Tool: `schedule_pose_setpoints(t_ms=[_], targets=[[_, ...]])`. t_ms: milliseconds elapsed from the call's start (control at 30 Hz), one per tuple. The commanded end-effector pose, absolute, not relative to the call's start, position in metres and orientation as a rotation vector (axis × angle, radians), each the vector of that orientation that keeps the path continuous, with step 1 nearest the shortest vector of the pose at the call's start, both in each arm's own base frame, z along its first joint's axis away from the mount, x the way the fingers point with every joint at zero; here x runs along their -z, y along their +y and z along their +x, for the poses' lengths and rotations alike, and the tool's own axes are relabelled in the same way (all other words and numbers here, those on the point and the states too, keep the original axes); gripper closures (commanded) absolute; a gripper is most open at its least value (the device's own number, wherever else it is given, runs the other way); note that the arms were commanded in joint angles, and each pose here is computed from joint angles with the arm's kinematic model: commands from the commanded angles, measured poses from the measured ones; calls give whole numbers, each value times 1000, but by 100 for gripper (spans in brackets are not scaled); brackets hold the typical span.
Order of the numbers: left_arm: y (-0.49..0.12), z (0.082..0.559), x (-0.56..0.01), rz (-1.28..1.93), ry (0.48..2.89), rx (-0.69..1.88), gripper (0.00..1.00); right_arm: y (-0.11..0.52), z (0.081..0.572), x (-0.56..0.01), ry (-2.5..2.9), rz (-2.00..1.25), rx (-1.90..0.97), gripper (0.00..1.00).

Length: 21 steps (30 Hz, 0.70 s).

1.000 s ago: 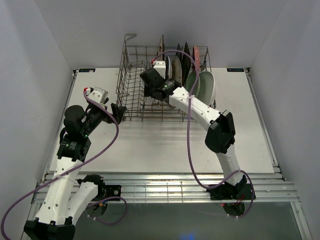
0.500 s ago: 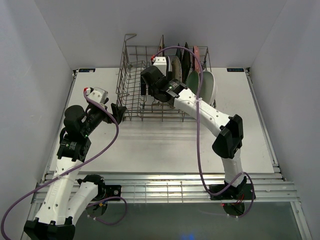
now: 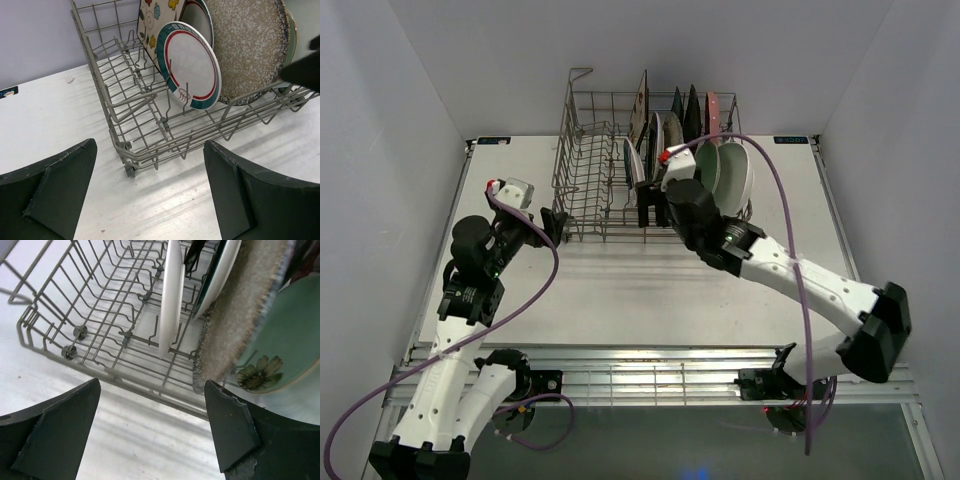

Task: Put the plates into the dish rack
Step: Reset both arms

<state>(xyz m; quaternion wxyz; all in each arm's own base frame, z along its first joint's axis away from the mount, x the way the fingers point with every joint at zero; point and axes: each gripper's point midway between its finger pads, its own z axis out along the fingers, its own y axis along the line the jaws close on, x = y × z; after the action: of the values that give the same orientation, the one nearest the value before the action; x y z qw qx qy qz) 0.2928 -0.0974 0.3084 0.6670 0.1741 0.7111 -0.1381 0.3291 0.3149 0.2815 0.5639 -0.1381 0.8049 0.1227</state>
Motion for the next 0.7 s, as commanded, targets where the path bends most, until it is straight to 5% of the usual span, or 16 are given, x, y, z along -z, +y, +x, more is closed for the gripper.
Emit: schedule_pose_setpoints(t_ms=[0, 667], targets=[[-88, 295, -317, 357, 1564, 255, 2, 301, 308, -352, 1590, -314, -473, 10], [-54, 296, -294, 197, 1549, 156, 2, 103, 199, -319, 1456, -27, -450, 10]])
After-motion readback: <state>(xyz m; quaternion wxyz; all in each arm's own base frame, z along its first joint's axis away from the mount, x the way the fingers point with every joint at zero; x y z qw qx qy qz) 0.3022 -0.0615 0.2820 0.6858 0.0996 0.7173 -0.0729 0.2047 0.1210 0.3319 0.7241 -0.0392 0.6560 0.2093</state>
